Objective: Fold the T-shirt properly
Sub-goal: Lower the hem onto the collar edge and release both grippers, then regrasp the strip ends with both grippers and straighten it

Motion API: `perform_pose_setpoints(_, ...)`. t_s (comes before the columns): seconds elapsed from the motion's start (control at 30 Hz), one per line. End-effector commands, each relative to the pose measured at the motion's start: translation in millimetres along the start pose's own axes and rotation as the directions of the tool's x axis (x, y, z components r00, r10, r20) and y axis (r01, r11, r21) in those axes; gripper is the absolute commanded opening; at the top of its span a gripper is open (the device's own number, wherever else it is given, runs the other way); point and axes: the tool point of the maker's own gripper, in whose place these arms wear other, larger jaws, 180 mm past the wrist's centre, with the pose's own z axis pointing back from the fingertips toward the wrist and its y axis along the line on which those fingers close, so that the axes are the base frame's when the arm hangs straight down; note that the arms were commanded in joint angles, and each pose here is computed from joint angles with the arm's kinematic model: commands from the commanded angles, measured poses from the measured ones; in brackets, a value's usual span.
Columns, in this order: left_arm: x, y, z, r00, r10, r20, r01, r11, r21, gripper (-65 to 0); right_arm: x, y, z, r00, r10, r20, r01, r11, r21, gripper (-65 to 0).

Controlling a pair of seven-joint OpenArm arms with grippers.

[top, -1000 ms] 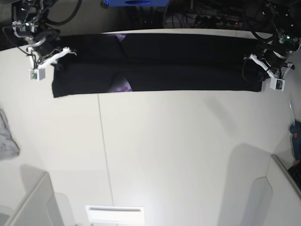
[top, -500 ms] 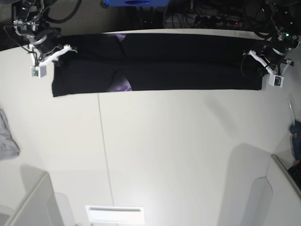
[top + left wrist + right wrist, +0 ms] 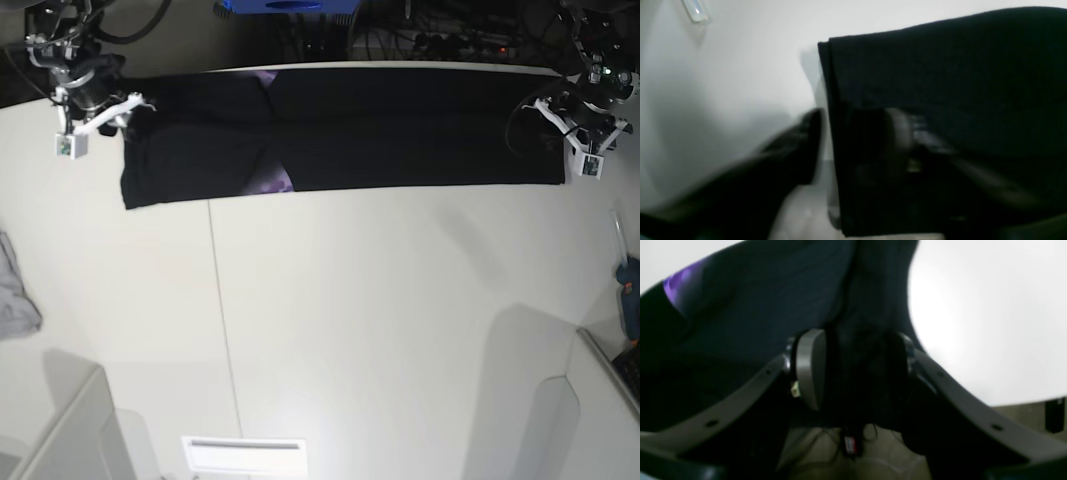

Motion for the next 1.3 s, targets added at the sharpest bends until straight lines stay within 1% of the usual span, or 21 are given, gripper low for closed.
perform_pose_setpoints(0.0, 16.6, 3.8, 7.5, 0.998, -0.026, 0.053, 0.026, 1.000, 0.012, -24.4, 9.9, 0.1, 5.1, 0.999, -0.001, 0.046, 0.001, 1.000, 0.002, -36.5)
perform_pose_setpoints(0.07, 23.2, -2.0, 10.9, 0.997, -0.027, 0.078, 0.026, 1.000, 0.010, -17.9, 12.4, -1.0, 6.4, 0.998, -0.005, 0.058, 0.005, 1.000, 0.001, -36.5)
perform_pose_setpoints(0.1, 27.2, -4.6, 13.1, 0.995, -0.029, 0.091, 0.029, 1.000, 0.010, -16.6, 13.3, -0.6, 6.4, 0.998, -0.005, 0.063, 0.004, 1.000, 0.003, -36.5)
perform_pose_setpoints(0.13, 32.4, -3.8, 17.2, 0.994, -0.032, 0.109, 0.030, 0.999, 0.020, -16.1, 15.4, 0.3, 6.4, 0.997, -0.002, 0.075, 0.001, 1.000, 0.006, -36.5)
perform_pose_setpoints(0.17, 35.7, -2.9, 21.5, 0.992, -0.022, 0.126, 0.019, 0.999, 0.031, -16.5, 19.5, 4.5, 7.0, 0.995, 0.019, 0.095, -0.021, 1.000, 0.022, -36.5)
perform_pose_setpoints(0.23, 41.6, -2.0, 28.6, 0.984, 0.035, 0.172, -0.040, 0.999, 0.029, -16.5, 24.6, 23.2, 6.1, 0.987, 0.086, 0.132, -0.099, 0.991, 0.093, -36.8)
perform_pose_setpoints(0.27, 44.2, 0.7, 32.5, 0.977, 0.073, 0.199, -0.078, 0.997, 0.018, -16.8, 25.9, 32.4, 6.1, 0.982, 0.119, 0.149, -0.138, 0.982, 0.128, -38.1)
perform_pose_setpoints(0.3, 45.9, 1.9, 35.2, 0.969, 0.109, 0.221, -0.111, 0.994, -0.003, -18.9, 26.9, 39.4, 5.5, 0.977, 0.146, 0.158, -0.170, 0.974, 0.152, -41.4)
perform_pose_setpoints(0.33, 47.2, 1.8, 36.6, 0.959, 0.150, 0.241, -0.147, 0.989, -0.031, -24.8, 26.7, 45.5, 4.8, 0.972, 0.169, 0.162, -0.197, 0.965, 0.174, -46.4)
perform_pose_setpoints(0.37, 47.4, 1.2, 36.4, 0.951, 0.181, 0.251, -0.173, 0.984, -0.054, -32.4, 27.2, 49.5, 3.6, 0.971, 0.176, 0.164, -0.206, 0.961, 0.185, -51.5)
perform_pose_setpoints(0.4, 44.8, -0.5, 33.8, 0.946, 0.209, 0.249, -0.196, 0.978, -0.077, -43.6, 27.4, 54.5, 1.5, 0.970, 0.179, 0.164, -0.211, 0.957, 0.200, -57.8)
perform_pose_setpoints(0.43, 38.1, -0.6, 29.3, 0.946, 0.228, 0.231, -0.214, 0.973, -0.085, -57.4, 27.9, 59.2, -0.3, 0.970, 0.180, 0.165, -0.213, 0.954, 0.212, -64.5)
perform_pose_setpoints(0.47, 33.9, 0.3, 24.6, 0.945, 0.245, 0.218, -0.230, 0.969, -0.088, -65.0, 25.4, 62.2, -2.2, 0.971, 0.180, 0.157, -0.212, 0.952, 0.222, -65.0)
perform_pose_setpoints(0.53, 19.9, 1.7, 15.1, 0.942, 0.282, 0.180, -0.269, 0.958, -0.094, -65.0, 15.2, 66.2, -9.4, 0.978, 0.180, 0.110, -0.202, 0.949, 0.243, -65.0)
perform_pose_setpoints(0.63, 3.3, -2.7, -0.6, 0.941, 0.317, 0.123, -0.304, 0.946, -0.109, -65.0, 4.3, 61.7, -22.1, 0.982, 0.182, 0.046, -0.188, 0.952, 0.240, -65.0)
perform_pose_setpoints(0.77, -25.6, -1.4, -19.0, 0.967, 0.256, 0.007, -0.256, 0.965, -0.052, -65.0, -5.5, 50.2, -40.3, 0.980, 0.197, -0.012, -0.191, 0.961, 0.199, -65.0)
perform_pose_setpoints(0.87, -28.3, 0.6, -31.4, 0.971, 0.238, -0.025, -0.238, 0.971, -0.026, -65.0, -7.9, 43.0, -52.5, 0.981, 0.191, -0.039, -0.182, 0.967, 0.180, -65.0)
perform_pose_setpoints(1.0, -28.9, -0.4, -38.8, 0.966, 0.255, -0.034, -0.256, 0.966, -0.033, -65.0, -5.1, 38.4, -66.9, 0.980, 0.192, -0.058, -0.180, 0.969, 0.167, -65.0)
perform_pose_setpoints(1.1, -16.6, 0.6, -43.8, 0.966, 0.258, -0.012, -0.258, 0.966, -0.035, -65.0, 0.0, 34.4, -81.6, 0.979, 0.196, -0.064, -0.184, 0.971, 0.151, -65.0)
perform_pose_setpoints(1.2, -15.8, -1.5, -45.5, 0.965, 0.263, -0.012, -0.263, 0.964, -0.039, -65.0, 5.0, 31.0, -93.7, 0.976, 0.208, -0.067, -0.198, 0.972, 0.130, -65.0)
perform_pose_setpoints(1.27, -5.1, -9.6, -50.8, 0.968, 0.249, 0.000, -0.249, 0.967, -0.064, -65.0, 6.7, 30.9, -101.8, 0.975, 0.208, -0.078, -0.197, 0.972, 0.129, -65.0)
